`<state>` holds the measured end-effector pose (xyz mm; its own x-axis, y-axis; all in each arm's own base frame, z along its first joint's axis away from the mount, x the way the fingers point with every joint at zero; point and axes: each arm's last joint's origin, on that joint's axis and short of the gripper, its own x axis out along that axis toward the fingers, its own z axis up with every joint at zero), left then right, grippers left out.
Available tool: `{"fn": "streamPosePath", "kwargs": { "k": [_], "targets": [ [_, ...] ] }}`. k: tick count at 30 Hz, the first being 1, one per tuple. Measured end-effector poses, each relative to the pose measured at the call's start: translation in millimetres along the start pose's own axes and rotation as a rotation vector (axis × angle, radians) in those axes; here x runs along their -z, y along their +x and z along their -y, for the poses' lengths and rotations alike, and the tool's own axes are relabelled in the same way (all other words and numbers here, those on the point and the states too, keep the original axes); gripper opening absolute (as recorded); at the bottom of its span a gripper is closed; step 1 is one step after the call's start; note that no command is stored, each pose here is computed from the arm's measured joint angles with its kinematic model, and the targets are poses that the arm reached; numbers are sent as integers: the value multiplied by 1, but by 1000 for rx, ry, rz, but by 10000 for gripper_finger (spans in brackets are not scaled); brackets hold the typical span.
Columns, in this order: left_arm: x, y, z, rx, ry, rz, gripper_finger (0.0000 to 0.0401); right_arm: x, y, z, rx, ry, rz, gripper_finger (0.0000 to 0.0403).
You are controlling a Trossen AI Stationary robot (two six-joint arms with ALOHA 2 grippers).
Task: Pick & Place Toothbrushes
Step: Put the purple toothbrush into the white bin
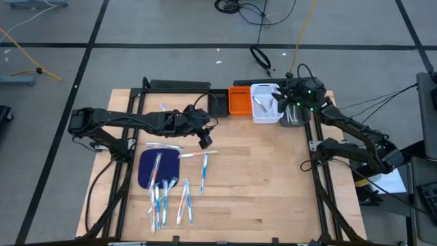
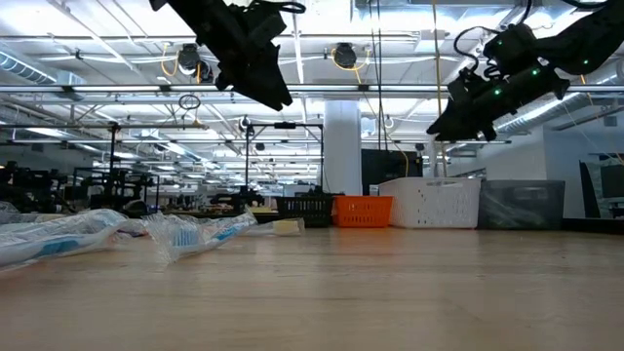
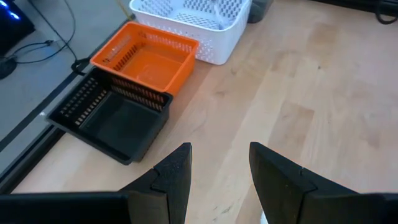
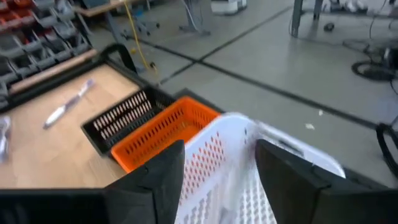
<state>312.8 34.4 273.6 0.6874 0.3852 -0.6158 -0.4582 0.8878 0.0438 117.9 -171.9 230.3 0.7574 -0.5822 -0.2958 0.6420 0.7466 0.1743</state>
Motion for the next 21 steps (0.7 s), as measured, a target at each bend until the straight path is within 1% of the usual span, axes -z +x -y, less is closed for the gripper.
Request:
{"fn": "streamPosePath", "kwargs": {
  "k": [3,10,12,15,21],
  "targets": [
    [0,0,0,-6,-8,2,163,-4,0,-2,-14,1,35,194],
    [1,0,0,-10,-14,-10,163,-2,2,-8,-58,-18,23,194],
    [3,0,-2,-36,-15,-30,163,-2,2,-9,-66,-18,22,194],
    [9,-1,-6,-128,-55,-71,163,1,4,-13,-87,-5,9,194],
    [26,-3,-26,-368,-239,-185,163,14,6,-22,-129,-6,-33,194]
  ]
}}
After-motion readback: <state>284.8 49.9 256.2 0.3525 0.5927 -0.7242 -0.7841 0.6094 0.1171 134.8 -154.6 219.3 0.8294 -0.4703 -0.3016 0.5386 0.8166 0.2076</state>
